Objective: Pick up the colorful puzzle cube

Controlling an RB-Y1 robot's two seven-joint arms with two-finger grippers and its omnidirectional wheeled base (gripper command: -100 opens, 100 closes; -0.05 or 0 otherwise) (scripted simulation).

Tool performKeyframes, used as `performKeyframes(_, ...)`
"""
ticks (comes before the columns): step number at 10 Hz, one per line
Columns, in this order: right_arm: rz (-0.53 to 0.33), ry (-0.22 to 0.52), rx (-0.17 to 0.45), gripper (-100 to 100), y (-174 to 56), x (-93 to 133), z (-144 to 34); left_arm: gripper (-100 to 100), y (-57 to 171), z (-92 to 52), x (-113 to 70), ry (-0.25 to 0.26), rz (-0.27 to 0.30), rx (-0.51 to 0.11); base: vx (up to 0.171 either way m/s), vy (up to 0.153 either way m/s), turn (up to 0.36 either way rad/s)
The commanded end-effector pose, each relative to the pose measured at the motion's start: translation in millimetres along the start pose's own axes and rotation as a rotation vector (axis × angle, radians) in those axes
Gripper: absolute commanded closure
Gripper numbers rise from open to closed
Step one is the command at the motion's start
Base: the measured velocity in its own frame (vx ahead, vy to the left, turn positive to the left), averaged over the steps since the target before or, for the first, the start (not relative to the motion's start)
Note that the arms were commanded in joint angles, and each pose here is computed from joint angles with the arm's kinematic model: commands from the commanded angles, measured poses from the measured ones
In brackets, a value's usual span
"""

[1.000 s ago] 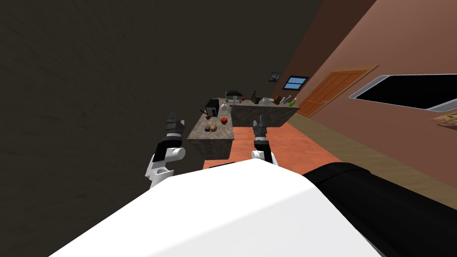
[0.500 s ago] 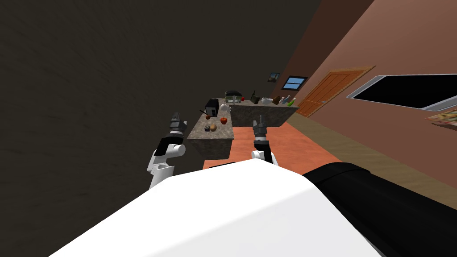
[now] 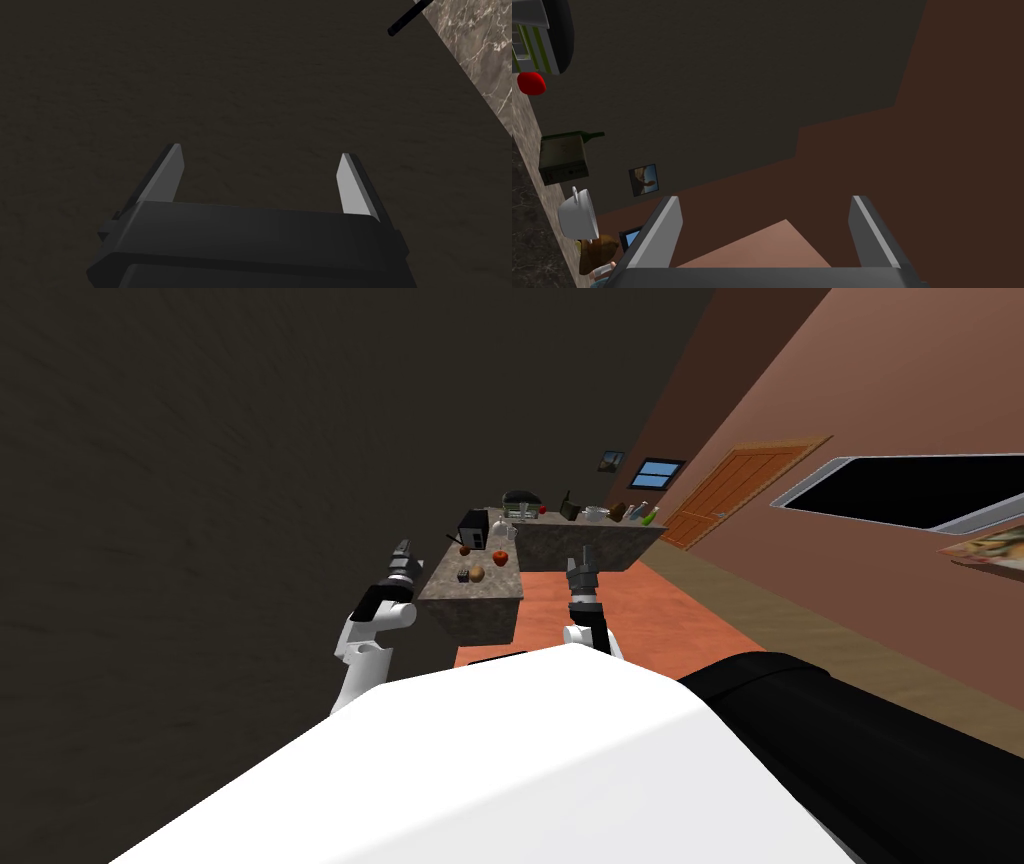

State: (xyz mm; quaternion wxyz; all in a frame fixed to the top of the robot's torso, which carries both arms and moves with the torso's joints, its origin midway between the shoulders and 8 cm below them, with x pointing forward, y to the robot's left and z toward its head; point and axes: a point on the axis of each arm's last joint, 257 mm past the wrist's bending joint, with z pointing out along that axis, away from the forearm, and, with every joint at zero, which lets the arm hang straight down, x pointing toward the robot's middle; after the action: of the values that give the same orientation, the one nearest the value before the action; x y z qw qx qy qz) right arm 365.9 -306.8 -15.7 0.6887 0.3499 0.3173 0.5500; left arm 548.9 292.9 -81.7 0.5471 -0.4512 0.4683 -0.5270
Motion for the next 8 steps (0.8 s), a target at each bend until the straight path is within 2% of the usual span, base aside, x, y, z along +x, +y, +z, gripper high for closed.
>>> performKeyframes(1, 0.000, 0.000, 0.000, 0, 0.0, 0.0, 0.0, -100, 11.1, 3.4, 0.2, 0.002, 0.000, -0.037, 0.000, 0.000, 0.000)
performKeyframes(2, 0.000, 0.000, 0.000, 0, 0.0, 0.0, 0.0, -100, 19.0, 15.4, 0.1, 0.006, -0.005, -0.074, -0.007, -0.003, -0.034)
performKeyframes(4, 0.000, 0.000, 0.000, 0, 0.0, 0.0, 0.0, -100, 28.5, 16.5, 1.3, 0.008, -0.005, -0.115, -0.003, -0.001, -0.013)
performKeyframes(5, 0.000, 0.000, 0.000, 0, 0.0, 0.0, 0.0, -100, 35.4, 28.9, 1.4, 0.011, -0.011, -0.148, -0.003, -0.004, -0.030)
performKeyframes(7, 0.000, 0.000, 0.000, 0, 0.0, 0.0, 0.0, -100, 45.9, 28.1, 2.8, 0.014, -0.011, -0.194, -0.001, -0.001, -0.014)
performKeyframes(8, 0.000, 0.000, 0.000, 0, 0.0, 0.0, 0.0, -100, 50.9, 39.8, 3.3, 0.016, -0.017, -0.225, 0.001, -0.006, -0.033)
